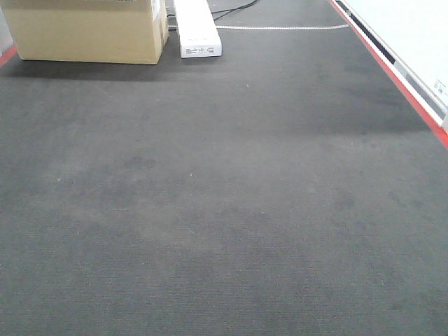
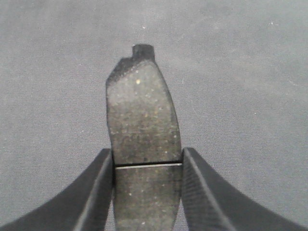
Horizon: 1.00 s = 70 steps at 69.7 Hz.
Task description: Move and align brake pads A on conveyor
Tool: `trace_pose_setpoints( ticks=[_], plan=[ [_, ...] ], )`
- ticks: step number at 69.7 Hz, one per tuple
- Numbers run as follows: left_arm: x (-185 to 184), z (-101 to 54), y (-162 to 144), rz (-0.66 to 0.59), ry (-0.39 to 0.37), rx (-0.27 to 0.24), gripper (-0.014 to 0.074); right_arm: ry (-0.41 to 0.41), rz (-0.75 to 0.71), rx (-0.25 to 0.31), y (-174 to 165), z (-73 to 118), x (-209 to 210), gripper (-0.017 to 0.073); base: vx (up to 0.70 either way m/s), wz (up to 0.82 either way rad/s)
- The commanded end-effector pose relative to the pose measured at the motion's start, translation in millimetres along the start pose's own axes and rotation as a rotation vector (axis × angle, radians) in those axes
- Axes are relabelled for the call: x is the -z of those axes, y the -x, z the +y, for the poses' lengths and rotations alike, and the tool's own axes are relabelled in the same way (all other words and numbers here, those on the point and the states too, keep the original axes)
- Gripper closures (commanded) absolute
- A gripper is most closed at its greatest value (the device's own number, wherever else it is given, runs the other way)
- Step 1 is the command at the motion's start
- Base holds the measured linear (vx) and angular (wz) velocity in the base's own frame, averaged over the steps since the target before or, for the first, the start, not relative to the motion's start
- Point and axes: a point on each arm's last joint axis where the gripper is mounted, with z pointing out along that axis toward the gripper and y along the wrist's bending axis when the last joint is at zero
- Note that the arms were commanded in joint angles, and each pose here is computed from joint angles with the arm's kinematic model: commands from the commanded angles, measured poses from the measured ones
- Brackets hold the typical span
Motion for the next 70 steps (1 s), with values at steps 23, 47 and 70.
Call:
trace_pose_setpoints(
  ticks=[23, 47, 70],
  plan=[
    [5.0, 0.9, 9.8, -0.077, 0.000, 0.004, 0.0600, 0.001, -0.023, 0.001, 4.0, 0.6, 6.2, 0.0566, 0.00, 0.00],
    [5.2, -0.1, 11.7, -0.098, -0.011, 0.004, 0.0600, 0.001, -0.023, 0.001, 4.0, 0.6, 6.2, 0.0566, 0.00, 0.00],
    [-0.6, -12.5, 30.2, -0.199, -0.075, -0.032, 0.0600, 0.000, -0.023, 0.001, 4.0, 0.5, 6.2, 0.0566, 0.00, 0.00]
  ],
)
